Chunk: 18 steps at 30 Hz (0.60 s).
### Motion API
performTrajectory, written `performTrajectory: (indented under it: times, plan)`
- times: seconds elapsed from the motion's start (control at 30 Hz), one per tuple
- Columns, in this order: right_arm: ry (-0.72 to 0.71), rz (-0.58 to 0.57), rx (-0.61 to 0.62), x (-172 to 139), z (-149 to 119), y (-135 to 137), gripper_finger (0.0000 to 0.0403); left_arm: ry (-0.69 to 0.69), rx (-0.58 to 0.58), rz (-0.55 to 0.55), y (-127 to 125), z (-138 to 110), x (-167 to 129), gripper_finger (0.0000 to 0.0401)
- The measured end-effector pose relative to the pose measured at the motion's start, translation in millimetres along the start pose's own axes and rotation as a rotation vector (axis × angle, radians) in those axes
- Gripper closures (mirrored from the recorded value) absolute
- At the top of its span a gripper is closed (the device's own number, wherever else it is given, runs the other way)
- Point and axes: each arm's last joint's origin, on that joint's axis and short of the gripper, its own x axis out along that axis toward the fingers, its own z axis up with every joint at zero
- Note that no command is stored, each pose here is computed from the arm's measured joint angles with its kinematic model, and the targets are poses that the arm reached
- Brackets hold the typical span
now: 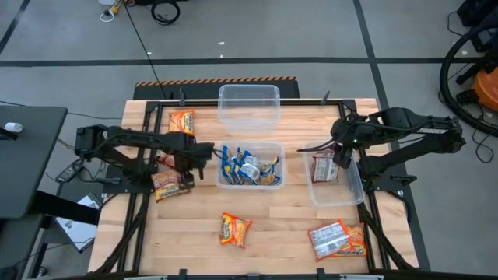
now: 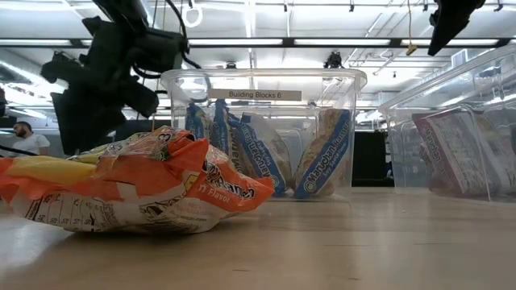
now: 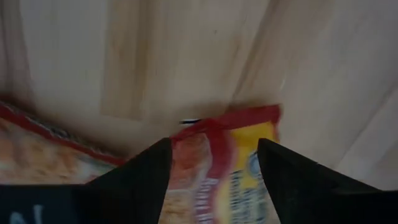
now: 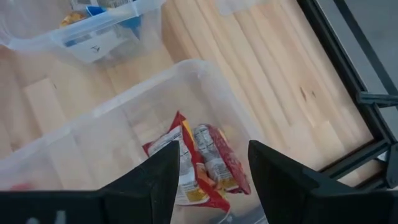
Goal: Sort Maruchan noodles
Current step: Put the red noodle pack into the bottom right transparent bin
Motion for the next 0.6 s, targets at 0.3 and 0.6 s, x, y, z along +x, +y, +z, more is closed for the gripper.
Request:
performTrajectory:
  times: [0.3,0.6]
  plan:
    - [0.019,0.031,0.049,0.2,-0.4,1.0,0.0207,-0.052,0.205,-0.197,30.5,6.1,0.6,0.0173]
    - [0.022,0.03,0.048,0.2,-0.7,1.0,0.0207,0.089,0.206,-0.292,56.0,15.0,31.1,0.0199]
